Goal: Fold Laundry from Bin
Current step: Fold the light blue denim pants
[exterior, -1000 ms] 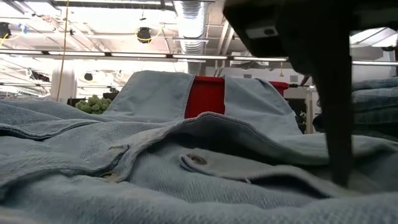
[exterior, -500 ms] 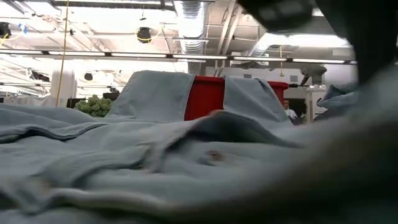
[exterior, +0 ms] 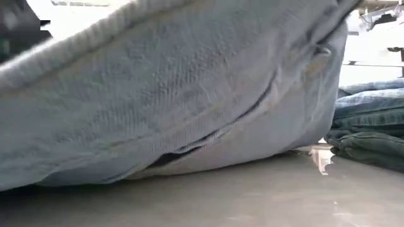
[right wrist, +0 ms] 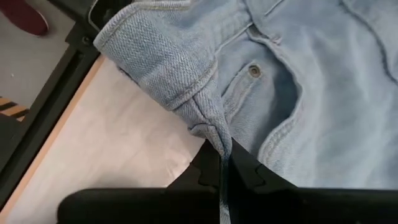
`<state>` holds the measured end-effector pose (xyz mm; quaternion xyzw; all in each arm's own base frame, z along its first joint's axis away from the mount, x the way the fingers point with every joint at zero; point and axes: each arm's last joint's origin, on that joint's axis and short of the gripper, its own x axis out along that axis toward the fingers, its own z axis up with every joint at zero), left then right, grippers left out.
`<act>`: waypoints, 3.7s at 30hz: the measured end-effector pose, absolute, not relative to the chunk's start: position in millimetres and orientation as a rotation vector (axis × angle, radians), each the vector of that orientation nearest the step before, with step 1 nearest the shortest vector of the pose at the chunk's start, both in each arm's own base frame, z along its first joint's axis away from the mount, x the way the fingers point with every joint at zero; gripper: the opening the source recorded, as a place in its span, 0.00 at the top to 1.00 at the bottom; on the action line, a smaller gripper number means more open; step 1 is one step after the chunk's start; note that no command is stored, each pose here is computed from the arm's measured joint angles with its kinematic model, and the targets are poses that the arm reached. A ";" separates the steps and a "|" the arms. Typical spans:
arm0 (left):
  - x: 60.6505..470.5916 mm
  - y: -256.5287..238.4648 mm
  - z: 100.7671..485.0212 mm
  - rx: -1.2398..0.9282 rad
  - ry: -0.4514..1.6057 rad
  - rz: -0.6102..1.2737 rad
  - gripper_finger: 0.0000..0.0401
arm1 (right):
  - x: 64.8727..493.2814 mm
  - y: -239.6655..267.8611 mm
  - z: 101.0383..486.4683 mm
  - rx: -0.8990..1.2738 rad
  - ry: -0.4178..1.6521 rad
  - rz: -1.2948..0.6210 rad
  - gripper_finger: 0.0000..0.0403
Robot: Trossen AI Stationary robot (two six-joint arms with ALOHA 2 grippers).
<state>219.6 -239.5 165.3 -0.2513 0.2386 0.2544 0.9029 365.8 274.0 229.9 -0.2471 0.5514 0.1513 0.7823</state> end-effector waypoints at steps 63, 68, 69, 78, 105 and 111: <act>207.5 -237.2 139.8 -0.357 1.197 0.773 0.89 | 447.7 240.0 313.2 -0.596 0.594 0.225 0.93; 237.6 -243.9 133.4 -0.439 1.097 0.600 0.96 | 431.3 247.9 324.8 -0.596 0.607 0.187 0.93; 244.3 -244.4 133.6 -0.461 1.059 0.573 0.98 | 427.9 248.3 327.4 -0.588 0.614 0.180 0.93; 296.4 -228.0 151.8 -0.492 0.943 0.360 1.00 | 411.7 256.6 328.5 -0.539 0.680 0.183 0.93; 143.1 -259.5 197.4 -0.741 0.908 0.482 1.00 | 416.0 255.6 328.3 -0.675 0.648 0.233 0.93; 134.9 -249.1 155.8 -0.831 0.930 0.470 1.00 | 418.7 251.5 328.5 -0.670 0.649 0.224 0.93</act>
